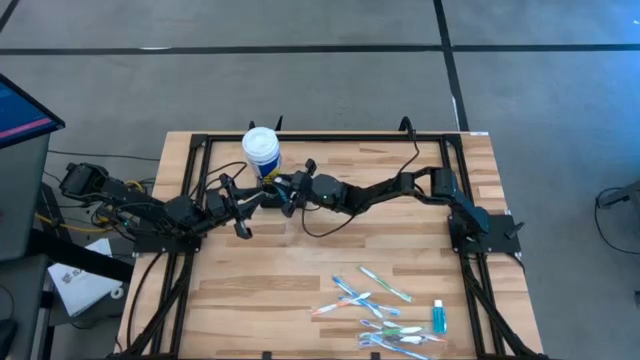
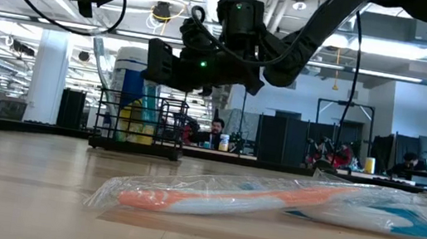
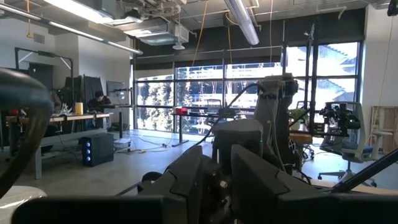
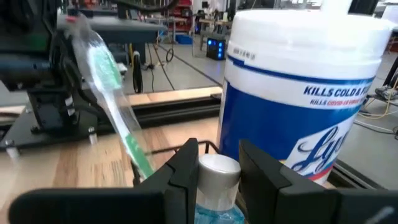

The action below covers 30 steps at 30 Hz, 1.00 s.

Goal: Pick & Place toothbrushing station
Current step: Put the mouthwash bottle into the wire organizer

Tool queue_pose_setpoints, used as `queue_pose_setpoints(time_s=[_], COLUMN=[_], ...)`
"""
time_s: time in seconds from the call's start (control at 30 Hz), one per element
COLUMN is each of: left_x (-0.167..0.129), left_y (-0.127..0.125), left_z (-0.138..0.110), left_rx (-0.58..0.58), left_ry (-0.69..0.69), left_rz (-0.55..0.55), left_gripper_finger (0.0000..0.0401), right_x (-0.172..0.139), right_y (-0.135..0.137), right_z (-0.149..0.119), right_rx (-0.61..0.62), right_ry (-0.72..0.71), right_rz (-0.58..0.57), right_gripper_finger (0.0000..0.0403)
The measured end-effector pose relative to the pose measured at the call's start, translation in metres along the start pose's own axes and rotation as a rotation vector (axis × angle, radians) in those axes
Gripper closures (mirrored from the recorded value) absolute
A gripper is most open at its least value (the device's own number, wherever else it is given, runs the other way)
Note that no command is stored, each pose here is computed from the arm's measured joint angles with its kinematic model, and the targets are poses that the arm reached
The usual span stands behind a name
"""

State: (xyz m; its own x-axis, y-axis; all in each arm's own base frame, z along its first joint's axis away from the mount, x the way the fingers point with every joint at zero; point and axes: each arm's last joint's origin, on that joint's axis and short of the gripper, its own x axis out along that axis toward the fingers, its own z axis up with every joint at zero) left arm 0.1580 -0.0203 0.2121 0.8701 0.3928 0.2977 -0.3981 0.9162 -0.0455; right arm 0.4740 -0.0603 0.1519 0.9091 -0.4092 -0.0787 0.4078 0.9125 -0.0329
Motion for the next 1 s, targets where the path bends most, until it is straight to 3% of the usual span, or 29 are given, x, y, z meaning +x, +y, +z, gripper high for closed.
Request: queue_pose_setpoints(time_s=[0.8,1.0], left_x=[0.0,0.0], left_y=[0.0,0.0], left_z=[0.0,0.0], left_rx=[0.0,0.0], left_ry=[0.0,0.0], left_rz=[0.0,0.0], left_gripper_finger=[0.032,0.032], right_x=[0.002,0.012], right_y=[-0.005,-0.002], right_z=[0.005,-0.018], right_rx=[0.052,0.08], right_ry=[-0.054,-0.081], right_rz=[0.015,0.015], right_gripper_finger=[0.0323,0.0323])
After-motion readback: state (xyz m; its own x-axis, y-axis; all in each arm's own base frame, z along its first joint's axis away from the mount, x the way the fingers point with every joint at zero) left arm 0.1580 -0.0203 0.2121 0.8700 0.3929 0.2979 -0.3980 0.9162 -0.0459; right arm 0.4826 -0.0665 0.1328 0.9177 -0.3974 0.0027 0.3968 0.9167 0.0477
